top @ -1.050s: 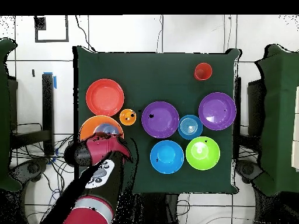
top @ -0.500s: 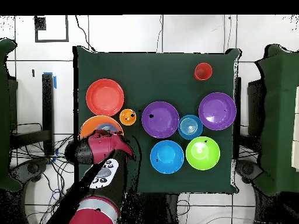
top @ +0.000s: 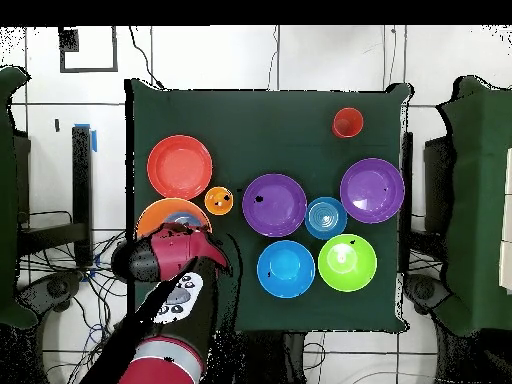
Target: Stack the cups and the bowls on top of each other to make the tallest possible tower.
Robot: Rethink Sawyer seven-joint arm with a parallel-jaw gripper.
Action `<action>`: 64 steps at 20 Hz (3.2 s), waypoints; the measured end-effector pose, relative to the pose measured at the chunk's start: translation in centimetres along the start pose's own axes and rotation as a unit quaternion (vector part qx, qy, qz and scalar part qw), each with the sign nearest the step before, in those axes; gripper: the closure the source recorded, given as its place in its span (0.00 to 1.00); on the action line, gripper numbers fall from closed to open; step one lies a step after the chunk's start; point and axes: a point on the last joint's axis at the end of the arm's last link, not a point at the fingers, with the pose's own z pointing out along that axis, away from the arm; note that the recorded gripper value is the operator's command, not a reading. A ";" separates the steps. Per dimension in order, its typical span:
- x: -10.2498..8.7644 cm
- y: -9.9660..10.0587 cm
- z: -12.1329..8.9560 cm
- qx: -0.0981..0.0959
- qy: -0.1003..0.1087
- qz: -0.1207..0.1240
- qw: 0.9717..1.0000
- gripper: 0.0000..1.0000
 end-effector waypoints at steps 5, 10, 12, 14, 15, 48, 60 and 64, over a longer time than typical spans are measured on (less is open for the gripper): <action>-0.4 0.0 -1.1 -0.003 -0.005 0.002 1.000 0.00; -1.4 -0.1 -3.8 -0.007 -0.008 0.008 1.000 0.00; -1.9 -0.1 -4.9 -0.009 -0.009 0.010 1.000 0.00; -2.2 -0.1 -5.8 -0.010 -0.008 0.012 1.000 0.00; -2.3 -0.1 -6.1 -0.010 -0.008 0.012 1.000 0.00; -4.0 -6.3 -6.2 -0.007 0.005 0.066 0.998 0.00; -3.6 -5.7 -6.1 -0.010 0.007 0.056 0.998 0.00; -3.5 -5.5 -5.9 -0.012 0.009 0.055 0.998 0.00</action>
